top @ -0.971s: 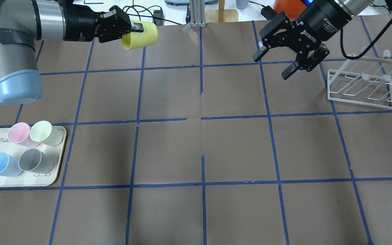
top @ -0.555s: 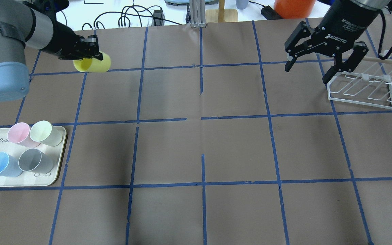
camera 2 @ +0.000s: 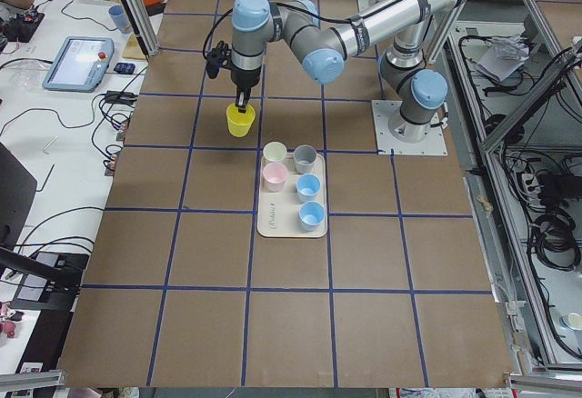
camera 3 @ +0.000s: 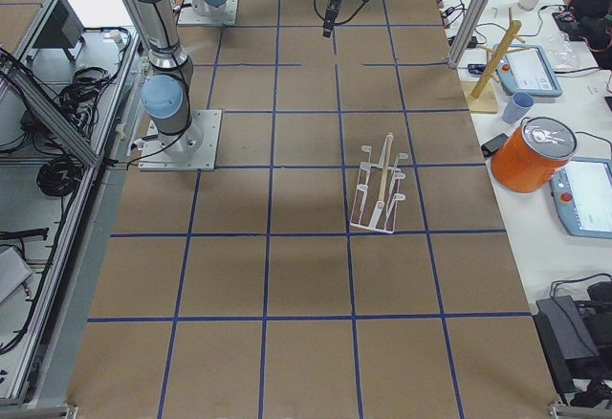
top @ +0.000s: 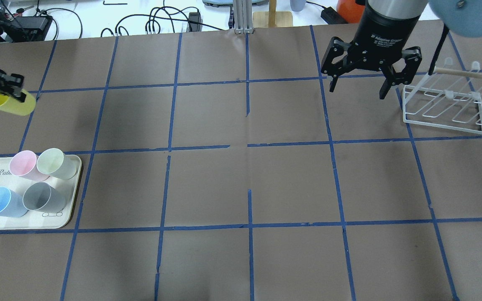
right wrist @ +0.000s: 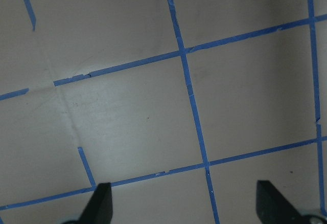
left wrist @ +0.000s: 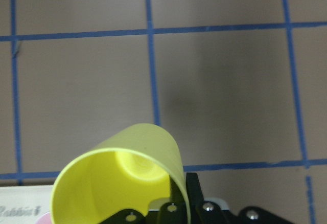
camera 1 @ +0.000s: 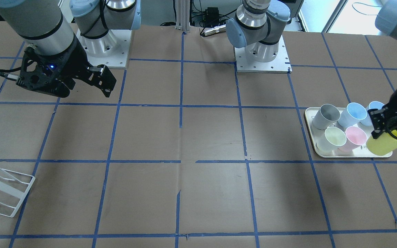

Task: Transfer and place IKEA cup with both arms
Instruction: 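Carry the yellow cup toward the tray with the left gripper while the right arm withdraws, then lower the yellow cup into the empty tray slot with the left gripper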

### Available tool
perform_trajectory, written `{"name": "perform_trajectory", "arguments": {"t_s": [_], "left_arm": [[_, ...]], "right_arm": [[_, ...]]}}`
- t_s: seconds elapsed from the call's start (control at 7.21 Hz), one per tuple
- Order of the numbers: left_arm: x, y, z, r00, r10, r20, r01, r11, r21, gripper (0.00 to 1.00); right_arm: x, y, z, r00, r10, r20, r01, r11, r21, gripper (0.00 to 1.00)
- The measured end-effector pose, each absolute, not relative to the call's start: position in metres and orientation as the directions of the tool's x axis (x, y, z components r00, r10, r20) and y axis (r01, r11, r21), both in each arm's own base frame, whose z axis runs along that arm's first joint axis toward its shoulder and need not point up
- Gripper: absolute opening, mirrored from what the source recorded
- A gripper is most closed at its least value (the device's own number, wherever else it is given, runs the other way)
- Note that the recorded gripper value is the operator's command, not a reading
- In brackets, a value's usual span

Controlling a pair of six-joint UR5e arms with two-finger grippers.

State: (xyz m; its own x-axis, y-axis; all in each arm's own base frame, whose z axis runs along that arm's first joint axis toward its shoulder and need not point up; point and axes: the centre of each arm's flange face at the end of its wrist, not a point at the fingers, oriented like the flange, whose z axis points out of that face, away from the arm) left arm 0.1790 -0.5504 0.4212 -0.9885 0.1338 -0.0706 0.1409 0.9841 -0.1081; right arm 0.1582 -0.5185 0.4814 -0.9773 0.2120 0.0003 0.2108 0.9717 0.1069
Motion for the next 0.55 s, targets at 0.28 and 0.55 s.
{"name": "perform_trajectory", "arguments": {"t_s": [0.28,0.55], "left_arm": [[0.265,-0.539,0.392,-0.981,0.190,-0.043,0.192,0.980,-0.046,0.00],[0.325,-0.524,0.347,-0.980,0.200,0.014,0.200,0.980,-0.013,0.00]], "right_arm": [[0.148,-0.524,0.464,-0.985,0.173,-0.010,0.172,0.983,0.062,1.00],[0.126,-0.527,0.462,-0.988,0.155,-0.015,0.154,0.987,0.046,1.00]]}}
